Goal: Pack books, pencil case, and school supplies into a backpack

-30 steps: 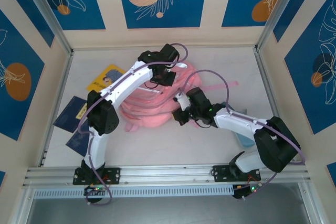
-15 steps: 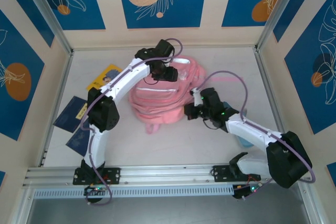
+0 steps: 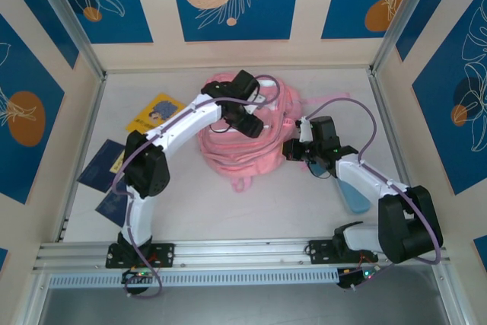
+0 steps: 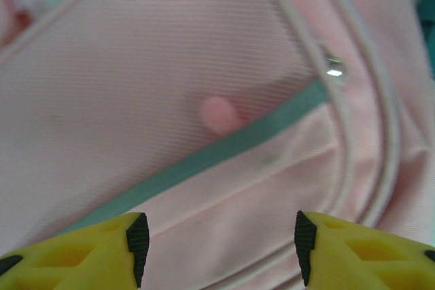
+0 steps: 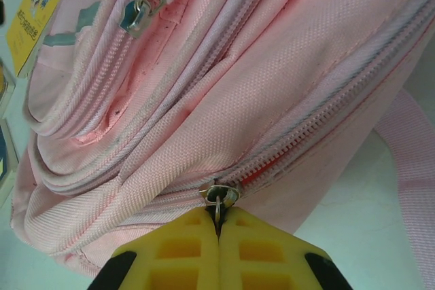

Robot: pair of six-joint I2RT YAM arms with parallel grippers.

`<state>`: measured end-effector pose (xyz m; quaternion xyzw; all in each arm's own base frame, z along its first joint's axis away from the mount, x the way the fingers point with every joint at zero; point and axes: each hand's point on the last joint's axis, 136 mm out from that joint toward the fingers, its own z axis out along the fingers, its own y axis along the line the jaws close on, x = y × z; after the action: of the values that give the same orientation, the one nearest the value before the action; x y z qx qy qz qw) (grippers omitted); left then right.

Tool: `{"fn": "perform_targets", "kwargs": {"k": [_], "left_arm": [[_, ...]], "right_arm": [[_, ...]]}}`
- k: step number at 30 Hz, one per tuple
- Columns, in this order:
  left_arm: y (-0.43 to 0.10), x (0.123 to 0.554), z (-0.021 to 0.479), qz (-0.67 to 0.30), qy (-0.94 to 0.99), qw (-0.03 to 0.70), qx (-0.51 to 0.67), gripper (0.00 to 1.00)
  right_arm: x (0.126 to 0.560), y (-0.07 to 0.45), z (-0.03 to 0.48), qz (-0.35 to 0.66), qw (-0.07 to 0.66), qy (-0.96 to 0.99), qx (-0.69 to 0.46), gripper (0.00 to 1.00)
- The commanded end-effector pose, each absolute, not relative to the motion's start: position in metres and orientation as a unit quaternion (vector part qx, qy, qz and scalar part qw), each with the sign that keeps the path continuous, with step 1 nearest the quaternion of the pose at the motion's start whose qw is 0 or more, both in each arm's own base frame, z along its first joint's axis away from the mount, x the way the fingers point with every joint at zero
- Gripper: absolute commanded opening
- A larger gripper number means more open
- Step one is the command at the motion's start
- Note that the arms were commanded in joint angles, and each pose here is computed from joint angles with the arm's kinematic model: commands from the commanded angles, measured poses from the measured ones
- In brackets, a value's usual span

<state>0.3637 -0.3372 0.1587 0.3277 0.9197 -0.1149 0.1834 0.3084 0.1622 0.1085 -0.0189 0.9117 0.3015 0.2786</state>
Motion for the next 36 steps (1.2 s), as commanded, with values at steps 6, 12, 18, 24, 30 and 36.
{"fn": "perform_targets", "kwargs": {"k": [6, 12, 18, 24, 30, 36], "left_arm": [[-0.374, 0.353, 0.143, -0.118, 0.900, 0.186, 0.376, 0.58], [-0.366, 0.369, 0.129, -0.074, 0.914, 0.194, 0.350, 0.49], [-0.372, 0.371, 0.118, -0.081, 0.917, 0.187, 0.343, 0.40], [-0.368, 0.384, 0.125, -0.058, 0.923, 0.210, 0.316, 0.14], [-0.379, 0.393, 0.142, -0.088, 0.929, 0.232, 0.274, 0.00], [-0.379, 0.403, 0.161, -0.116, 0.931, 0.252, 0.239, 0.00]], "right_arm": [[0.320, 0.171, 0.133, 0.331, 0.292, 0.897, -0.026, 0.00], [0.318, 0.171, 0.132, 0.334, 0.288, 0.897, -0.028, 0.00], [0.315, 0.171, 0.133, 0.336, 0.288, 0.896, -0.026, 0.00], [0.305, 0.178, 0.127, 0.336, 0.276, 0.899, -0.047, 0.00], [0.273, 0.207, 0.117, 0.356, 0.255, 0.895, -0.087, 0.00], [0.244, 0.247, 0.113, 0.397, 0.231, 0.880, -0.122, 0.00]]}}
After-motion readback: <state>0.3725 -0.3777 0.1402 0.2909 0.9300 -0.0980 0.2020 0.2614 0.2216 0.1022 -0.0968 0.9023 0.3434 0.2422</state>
